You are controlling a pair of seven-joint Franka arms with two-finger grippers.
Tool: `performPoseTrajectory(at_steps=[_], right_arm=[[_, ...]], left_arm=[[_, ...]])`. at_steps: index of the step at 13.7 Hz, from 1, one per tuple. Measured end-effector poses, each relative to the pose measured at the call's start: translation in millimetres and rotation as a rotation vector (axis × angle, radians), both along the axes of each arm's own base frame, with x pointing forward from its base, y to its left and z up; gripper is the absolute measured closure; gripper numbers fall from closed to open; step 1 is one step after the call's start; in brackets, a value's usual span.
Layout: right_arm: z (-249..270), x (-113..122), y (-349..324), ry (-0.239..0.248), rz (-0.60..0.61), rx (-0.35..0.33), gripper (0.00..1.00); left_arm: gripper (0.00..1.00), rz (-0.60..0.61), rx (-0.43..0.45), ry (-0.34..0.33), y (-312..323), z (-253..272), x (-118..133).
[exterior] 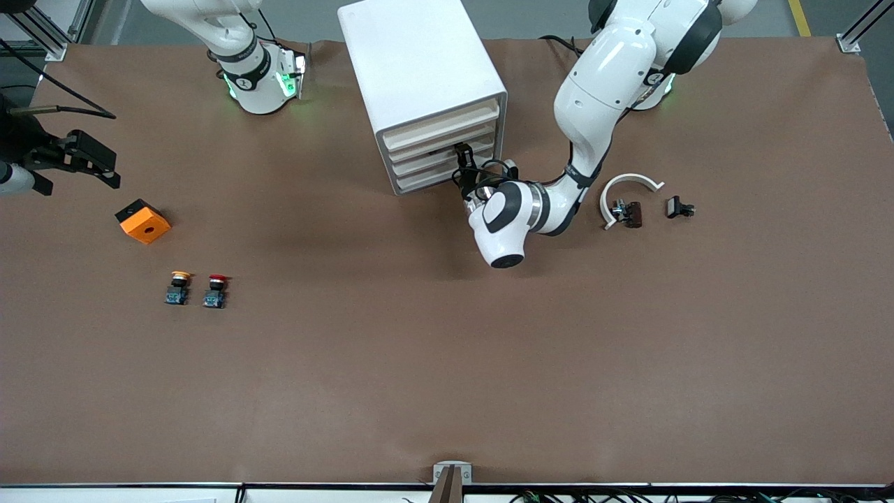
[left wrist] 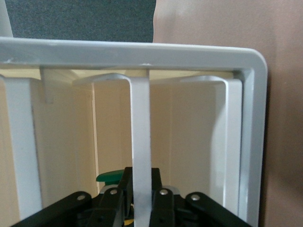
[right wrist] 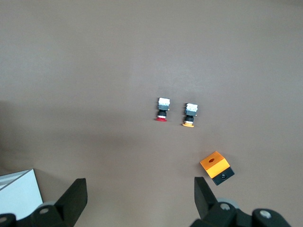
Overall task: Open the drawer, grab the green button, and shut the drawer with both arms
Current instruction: 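Pull the drawer open with the left gripper while the right gripper reaches over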
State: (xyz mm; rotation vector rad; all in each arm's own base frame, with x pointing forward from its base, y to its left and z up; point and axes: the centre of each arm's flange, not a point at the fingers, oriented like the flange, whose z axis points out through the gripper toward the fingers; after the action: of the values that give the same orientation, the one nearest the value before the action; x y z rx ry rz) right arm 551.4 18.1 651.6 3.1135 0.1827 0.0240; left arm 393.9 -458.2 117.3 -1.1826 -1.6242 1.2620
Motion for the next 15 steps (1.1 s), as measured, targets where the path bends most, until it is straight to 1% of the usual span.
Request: performPoseTrajectory(at_steps=[8,10,12,13,15], right_arm=[[0.0,-0.1,4.2,0.0,0.008,0.0,0.0],[0.0,-0.2,4.2,0.0,0.008,0.0,0.0],[0.0,-0.2,5.1,0.0,0.009,0.0,0.0],[-0.2,-0.2,7.2,0.0,0.014,0.0,0.0],[-1.9,0.2,18.5,0.003,0.034,0.0,0.0]], left_arm=[[0.8,-0.013,0.002,0.006,-5.2,-3.0,-7.6],[0.93,-0.01,-0.001,0.01,-4.7,-1.8,-6.2],[0.93,0.005,0.0,0.006,1.3,-1.7,1.9],[0.93,0.021,-0.001,0.003,6.9,-0.7,10.0],[0.93,0.069,-0.01,-0.015,23.7,4.6,37.1]])
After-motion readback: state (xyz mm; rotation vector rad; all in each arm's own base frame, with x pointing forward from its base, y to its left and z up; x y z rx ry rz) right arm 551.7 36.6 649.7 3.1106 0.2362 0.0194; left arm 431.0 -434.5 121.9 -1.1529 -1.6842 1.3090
